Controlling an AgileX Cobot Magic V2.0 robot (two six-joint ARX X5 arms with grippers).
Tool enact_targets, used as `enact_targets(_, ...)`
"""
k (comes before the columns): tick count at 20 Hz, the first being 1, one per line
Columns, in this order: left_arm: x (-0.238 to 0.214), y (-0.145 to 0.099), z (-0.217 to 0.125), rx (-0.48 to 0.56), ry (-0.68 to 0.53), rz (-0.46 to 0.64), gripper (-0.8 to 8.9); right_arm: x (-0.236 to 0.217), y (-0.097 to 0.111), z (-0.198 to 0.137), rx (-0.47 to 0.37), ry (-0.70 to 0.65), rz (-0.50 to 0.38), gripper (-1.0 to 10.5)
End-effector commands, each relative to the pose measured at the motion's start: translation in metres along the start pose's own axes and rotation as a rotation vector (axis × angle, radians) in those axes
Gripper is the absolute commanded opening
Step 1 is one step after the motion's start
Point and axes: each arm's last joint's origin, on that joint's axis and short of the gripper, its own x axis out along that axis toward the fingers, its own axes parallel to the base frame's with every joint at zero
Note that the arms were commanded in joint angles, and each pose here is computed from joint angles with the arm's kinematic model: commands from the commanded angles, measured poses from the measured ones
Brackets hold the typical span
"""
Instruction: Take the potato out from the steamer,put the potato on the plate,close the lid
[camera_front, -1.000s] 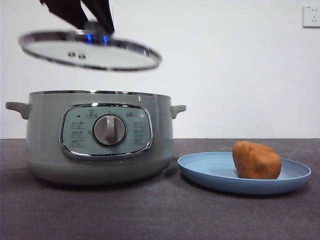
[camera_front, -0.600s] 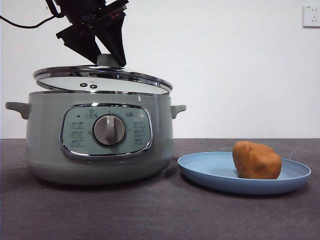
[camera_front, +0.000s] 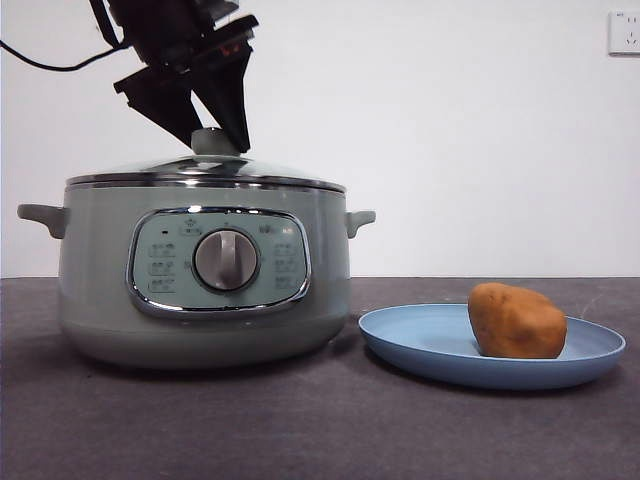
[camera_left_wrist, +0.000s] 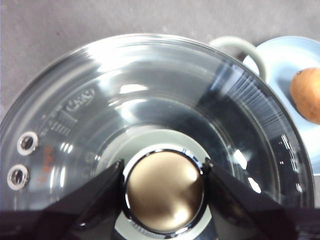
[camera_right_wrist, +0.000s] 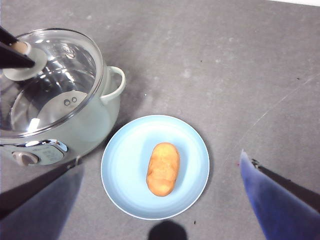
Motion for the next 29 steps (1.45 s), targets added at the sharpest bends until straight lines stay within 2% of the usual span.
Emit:
enact_targets(1,0.021,-0.003,-0.005,-0.007,0.05,-0.024,-0.08,0.0,0.0,0.0,0.012,-0.002,-0.004,5.3)
enact_targets(5,0.021,-0.004,-0.006,-0.01,0.064,-0.026,0.02,0.0,0.0,0.0,0.014,-0.001,-0.003,5.3)
enact_targets(6,0.021,-0.004,-0.006,-0.012,0.067,-0.026,0.44,0.0,0.0,0.0,0.014,-0.002,-0.004,5.3)
enact_targets(9,0.021,-0.002,-0.006,-0.039,0.071,0.016,3.75,0.0,0.0,0.0,0.015,-0.002,-0.003,5.3)
enact_targets(10,0.021,-0.002,-0.006,-0.038,0.073,0.026,4.27,0.0,0.0,0.0,0.015,-0.002,-0.003,5.3)
enact_targets(17,-0.007,-0.006,-0.001,-0.03,0.005,0.033,4.4,0.0,0.0,0.001,0.015,-0.015,-0.001,5.3)
enact_targets(23,-0.1,-0.017,0.012,-0.009,-0.142,0.043,4.39,0.0,0.001,0.006,0.014,-0.062,0.021,5.3)
enact_targets(29,-0.196,-0.037,-0.025,0.045,-0.143,-0.029,4.39,-0.002,0.011,0.013,-0.011,-0.12,0.363,5.3)
